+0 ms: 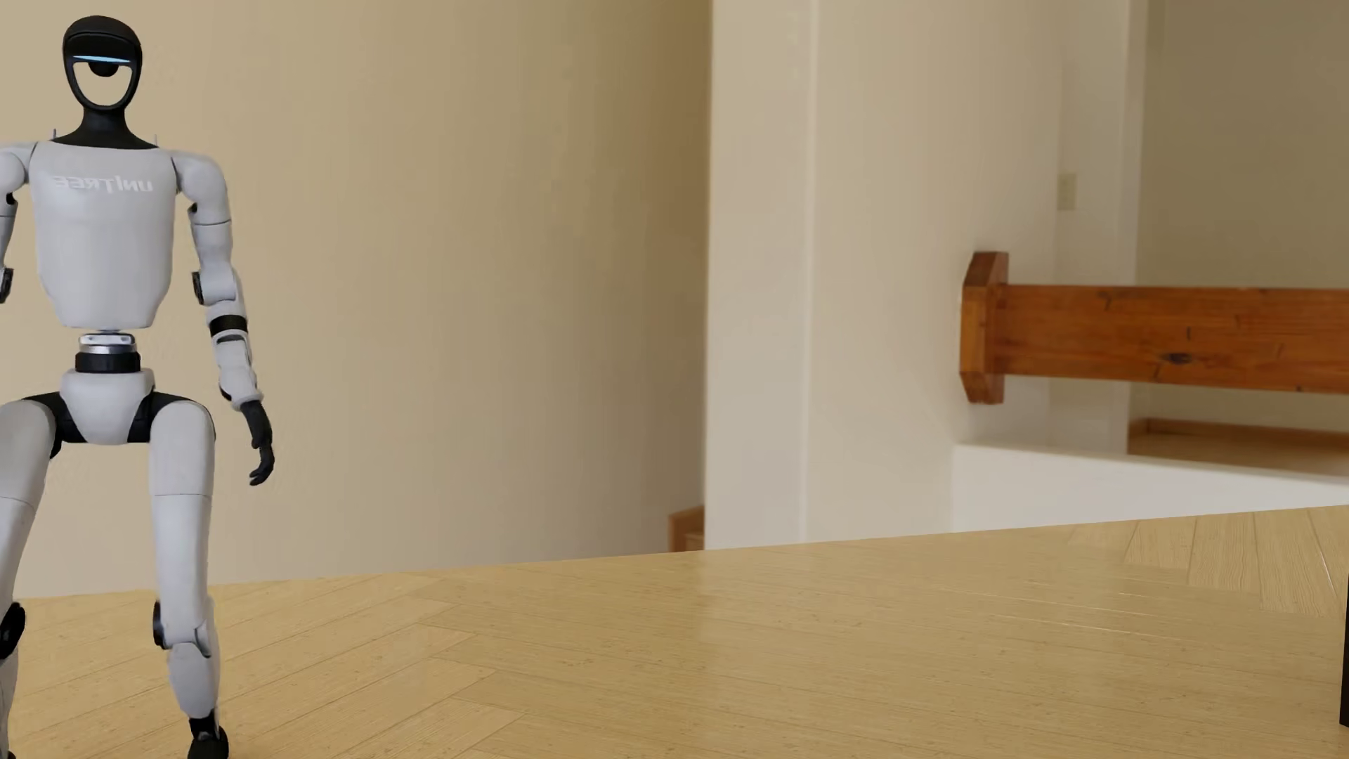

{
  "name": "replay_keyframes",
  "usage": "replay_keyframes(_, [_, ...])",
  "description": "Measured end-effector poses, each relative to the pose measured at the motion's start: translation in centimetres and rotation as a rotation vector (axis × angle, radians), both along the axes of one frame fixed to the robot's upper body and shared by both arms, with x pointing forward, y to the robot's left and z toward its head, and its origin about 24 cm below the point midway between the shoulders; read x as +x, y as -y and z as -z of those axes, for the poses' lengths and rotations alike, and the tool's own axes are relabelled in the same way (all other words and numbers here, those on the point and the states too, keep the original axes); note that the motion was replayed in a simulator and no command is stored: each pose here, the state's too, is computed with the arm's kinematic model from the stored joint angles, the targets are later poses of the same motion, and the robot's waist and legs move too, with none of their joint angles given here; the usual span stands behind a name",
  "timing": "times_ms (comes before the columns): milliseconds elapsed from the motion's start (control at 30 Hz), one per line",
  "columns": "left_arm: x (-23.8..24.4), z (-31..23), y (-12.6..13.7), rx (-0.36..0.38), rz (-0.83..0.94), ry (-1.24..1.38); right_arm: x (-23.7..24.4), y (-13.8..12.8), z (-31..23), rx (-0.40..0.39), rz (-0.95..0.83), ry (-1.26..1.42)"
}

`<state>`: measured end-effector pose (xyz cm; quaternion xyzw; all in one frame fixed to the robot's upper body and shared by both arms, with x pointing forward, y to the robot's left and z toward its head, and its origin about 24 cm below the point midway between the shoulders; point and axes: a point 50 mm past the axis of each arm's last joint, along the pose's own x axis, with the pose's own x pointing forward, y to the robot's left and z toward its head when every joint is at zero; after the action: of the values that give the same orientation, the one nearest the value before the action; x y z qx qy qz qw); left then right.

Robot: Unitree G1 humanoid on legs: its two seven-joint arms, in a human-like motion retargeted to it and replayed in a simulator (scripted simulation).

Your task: Turn around

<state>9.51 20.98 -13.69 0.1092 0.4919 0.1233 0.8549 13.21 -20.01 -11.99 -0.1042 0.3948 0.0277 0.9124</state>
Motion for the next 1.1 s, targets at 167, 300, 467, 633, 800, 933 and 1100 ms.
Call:
replay_keyframes(167, [-1.9,0.0,-4.1,0.05,-0.009,-0.018,1.3,-0.7,-0.3,0.016,0.018,0.007])
replay_keyframes(300, [1.3,-0.1,0.7,-0.007,0.122,0.015,-2.9,2.1,1.2,-0.022,0.002,-0.161])
replay_keyframes(467, [-1.7,0.5,-2.5,-0.038,0.057,-0.058,3.7,-2.3,-1.3,0.03,-0.028,0.094])
replay_keyframes(633, [1.2,-0.3,0.3,0.012,0.086,0.047,-1.2,2.7,0.0,-0.035,-0.017,-0.034])
replay_keyframes(800, [0.0,-0.3,-2.0,-0.022,0.074,0.008,2.9,-1.3,-0.9,0.017,0.0,0.051])
replay_keyframes(933, [-0.1,-0.4,-2.6,0.022,0.051,0.034,-0.6,1.4,-0.1,0.001,0.075,-0.012])
replay_keyframes(1100, [-0.4,0.2,-0.9,-0.01,0.018,0.003,0.7,-0.2,0.1,-0.001,0.019,-0.049])
